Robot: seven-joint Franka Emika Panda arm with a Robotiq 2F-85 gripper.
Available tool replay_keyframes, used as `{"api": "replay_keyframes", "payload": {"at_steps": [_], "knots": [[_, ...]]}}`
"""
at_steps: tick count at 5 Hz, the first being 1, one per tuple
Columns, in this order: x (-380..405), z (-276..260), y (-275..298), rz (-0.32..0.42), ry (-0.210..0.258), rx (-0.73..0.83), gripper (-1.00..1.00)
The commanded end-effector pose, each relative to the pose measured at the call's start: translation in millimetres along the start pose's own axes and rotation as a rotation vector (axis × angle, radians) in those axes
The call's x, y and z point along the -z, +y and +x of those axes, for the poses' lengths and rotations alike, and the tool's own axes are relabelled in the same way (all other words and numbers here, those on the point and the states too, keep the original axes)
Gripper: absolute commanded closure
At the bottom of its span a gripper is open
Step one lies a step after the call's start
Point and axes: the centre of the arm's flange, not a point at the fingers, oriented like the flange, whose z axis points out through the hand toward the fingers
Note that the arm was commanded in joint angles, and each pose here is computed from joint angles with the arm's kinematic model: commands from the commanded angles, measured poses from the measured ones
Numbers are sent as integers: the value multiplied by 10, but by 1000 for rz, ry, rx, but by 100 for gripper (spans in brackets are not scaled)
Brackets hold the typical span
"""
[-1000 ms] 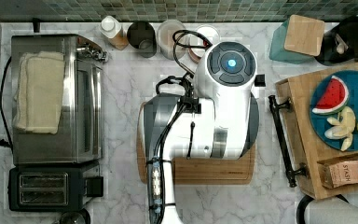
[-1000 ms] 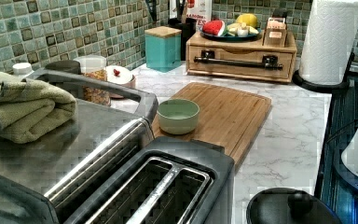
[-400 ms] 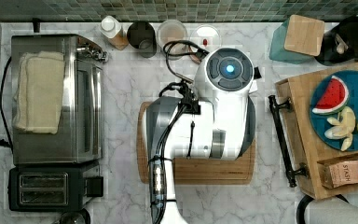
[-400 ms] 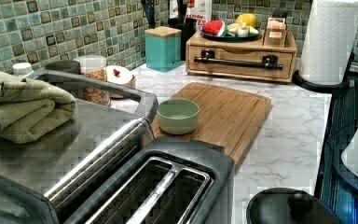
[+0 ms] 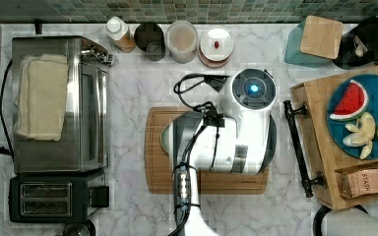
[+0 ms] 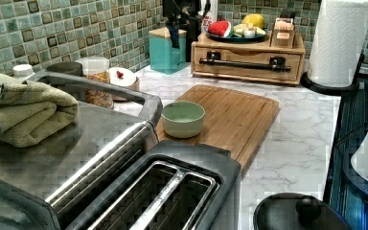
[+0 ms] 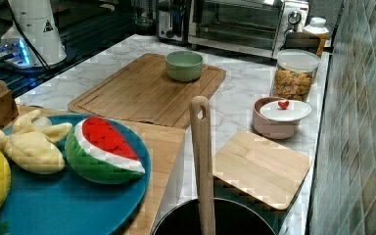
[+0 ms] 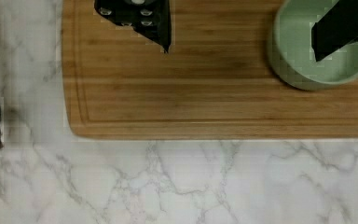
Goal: Open the drawer.
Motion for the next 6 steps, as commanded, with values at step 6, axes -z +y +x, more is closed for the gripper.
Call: {"api": "replay_keyframes", "payload": {"at_steps": [6], "knots": [[-458,-562,1777,-265,198,235,-100]]}}
